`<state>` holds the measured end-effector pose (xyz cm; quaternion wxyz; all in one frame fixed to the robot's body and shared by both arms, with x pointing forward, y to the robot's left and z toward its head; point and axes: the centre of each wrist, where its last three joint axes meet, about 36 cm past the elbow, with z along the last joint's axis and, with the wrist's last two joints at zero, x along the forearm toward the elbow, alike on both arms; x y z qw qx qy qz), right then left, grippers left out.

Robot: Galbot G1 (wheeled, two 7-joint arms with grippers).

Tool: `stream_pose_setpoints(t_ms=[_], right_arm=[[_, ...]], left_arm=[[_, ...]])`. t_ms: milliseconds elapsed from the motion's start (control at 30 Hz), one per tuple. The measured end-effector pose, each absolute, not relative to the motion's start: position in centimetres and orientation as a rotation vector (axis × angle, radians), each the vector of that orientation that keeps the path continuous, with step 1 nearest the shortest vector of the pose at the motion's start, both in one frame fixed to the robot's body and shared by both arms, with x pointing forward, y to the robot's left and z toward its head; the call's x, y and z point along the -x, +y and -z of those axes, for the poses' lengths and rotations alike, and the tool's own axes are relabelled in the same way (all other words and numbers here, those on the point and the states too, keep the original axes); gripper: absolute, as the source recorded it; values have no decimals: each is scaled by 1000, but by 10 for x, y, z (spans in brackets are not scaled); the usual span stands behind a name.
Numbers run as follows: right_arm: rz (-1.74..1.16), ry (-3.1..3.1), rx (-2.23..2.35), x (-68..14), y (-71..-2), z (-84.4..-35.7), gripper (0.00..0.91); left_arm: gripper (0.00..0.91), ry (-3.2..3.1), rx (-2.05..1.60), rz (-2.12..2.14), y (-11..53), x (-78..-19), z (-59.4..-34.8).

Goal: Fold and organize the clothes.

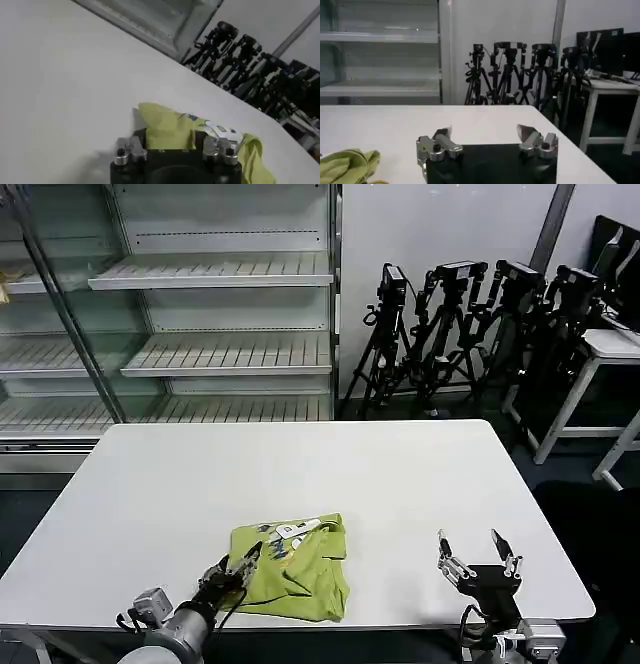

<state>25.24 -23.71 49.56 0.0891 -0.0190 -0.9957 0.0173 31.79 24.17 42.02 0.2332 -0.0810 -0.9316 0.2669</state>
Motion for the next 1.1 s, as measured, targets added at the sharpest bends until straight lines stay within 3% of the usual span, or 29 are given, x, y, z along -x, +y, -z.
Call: stream_pose_setpoints(t_ms=[733,933,1100], right_arm=[[-49,-2982,67,-250,-240,-505,907],[-37,-2991,55,-255,-241,-505,907],[-25,-3000,29,-260,-240,-505,907]], left_arm=[[30,-2560,176,-902,253,-318,-422],[30,-2698,77,-717,302,-318,-445],[30,-2877,-16,-400,366,-322,-486]])
